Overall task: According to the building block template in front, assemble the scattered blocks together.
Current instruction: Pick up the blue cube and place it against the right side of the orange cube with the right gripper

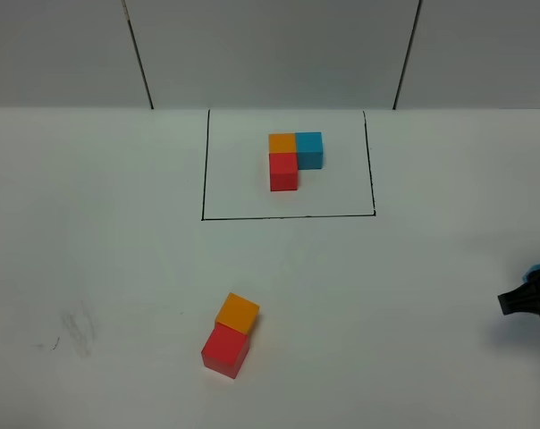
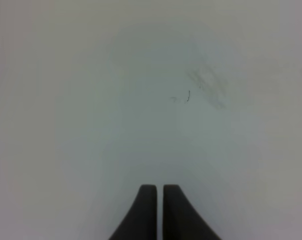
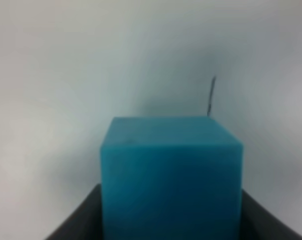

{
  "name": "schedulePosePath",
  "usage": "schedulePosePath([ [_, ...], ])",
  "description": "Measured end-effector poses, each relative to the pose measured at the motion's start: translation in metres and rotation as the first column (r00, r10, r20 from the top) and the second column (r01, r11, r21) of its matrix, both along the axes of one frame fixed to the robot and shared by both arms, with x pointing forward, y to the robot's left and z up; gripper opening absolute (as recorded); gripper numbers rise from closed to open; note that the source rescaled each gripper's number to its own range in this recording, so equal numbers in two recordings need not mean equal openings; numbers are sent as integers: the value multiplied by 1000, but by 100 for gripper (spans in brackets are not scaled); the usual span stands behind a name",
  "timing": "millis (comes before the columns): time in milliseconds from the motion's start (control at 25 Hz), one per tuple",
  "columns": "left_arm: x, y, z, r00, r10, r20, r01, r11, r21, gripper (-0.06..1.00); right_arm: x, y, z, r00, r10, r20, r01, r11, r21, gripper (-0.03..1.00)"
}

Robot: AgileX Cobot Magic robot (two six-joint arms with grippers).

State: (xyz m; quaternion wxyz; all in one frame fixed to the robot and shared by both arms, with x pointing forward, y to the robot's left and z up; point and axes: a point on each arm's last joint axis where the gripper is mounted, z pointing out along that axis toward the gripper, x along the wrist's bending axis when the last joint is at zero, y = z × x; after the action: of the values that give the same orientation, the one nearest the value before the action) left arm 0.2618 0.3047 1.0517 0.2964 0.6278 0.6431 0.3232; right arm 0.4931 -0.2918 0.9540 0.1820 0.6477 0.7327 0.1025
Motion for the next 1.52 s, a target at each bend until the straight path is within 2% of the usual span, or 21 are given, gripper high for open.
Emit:
schedulePosePath([
  [200,0,0,0,1000,-1,0,1,1000,1,0,5,3,18,995,98,-15,-99,993,-59,51],
  [440,0,0,0,1000,-1,0,1,1000,1,0,12,19,30,959,282,-16,-282,951,-124,51],
  [560,0,0,0,1000,-1,0,1,1000,1,0,11,29,31,909,415,-40,-416,894,-168,51],
  [680,0,0,0,1000,-1,0,1,1000,1,0,9,38,31,833,548,-75,-550,808,-209,51],
  [840,0,0,0,1000,-1,0,1,1000,1,0,8,51,32,749,657,-83,-655,718,-234,51],
  [960,0,0,0,1000,-1,0,1,1000,1,0,6,65,32,669,739,-87,-732,632,-255,51],
  [1040,0,0,0,1000,-1,0,1,1000,1,0,5,72,32,632,770,-88,-760,595,-263,51],
  [1360,0,0,0,1000,-1,0,1,1000,1,0,13,94,12,592,794,-139,-803,566,-189,51],
  [1520,0,0,0,1000,-1,0,1,1000,1,0,14,110,7,567,816,-113,-820,544,-179,51],
])
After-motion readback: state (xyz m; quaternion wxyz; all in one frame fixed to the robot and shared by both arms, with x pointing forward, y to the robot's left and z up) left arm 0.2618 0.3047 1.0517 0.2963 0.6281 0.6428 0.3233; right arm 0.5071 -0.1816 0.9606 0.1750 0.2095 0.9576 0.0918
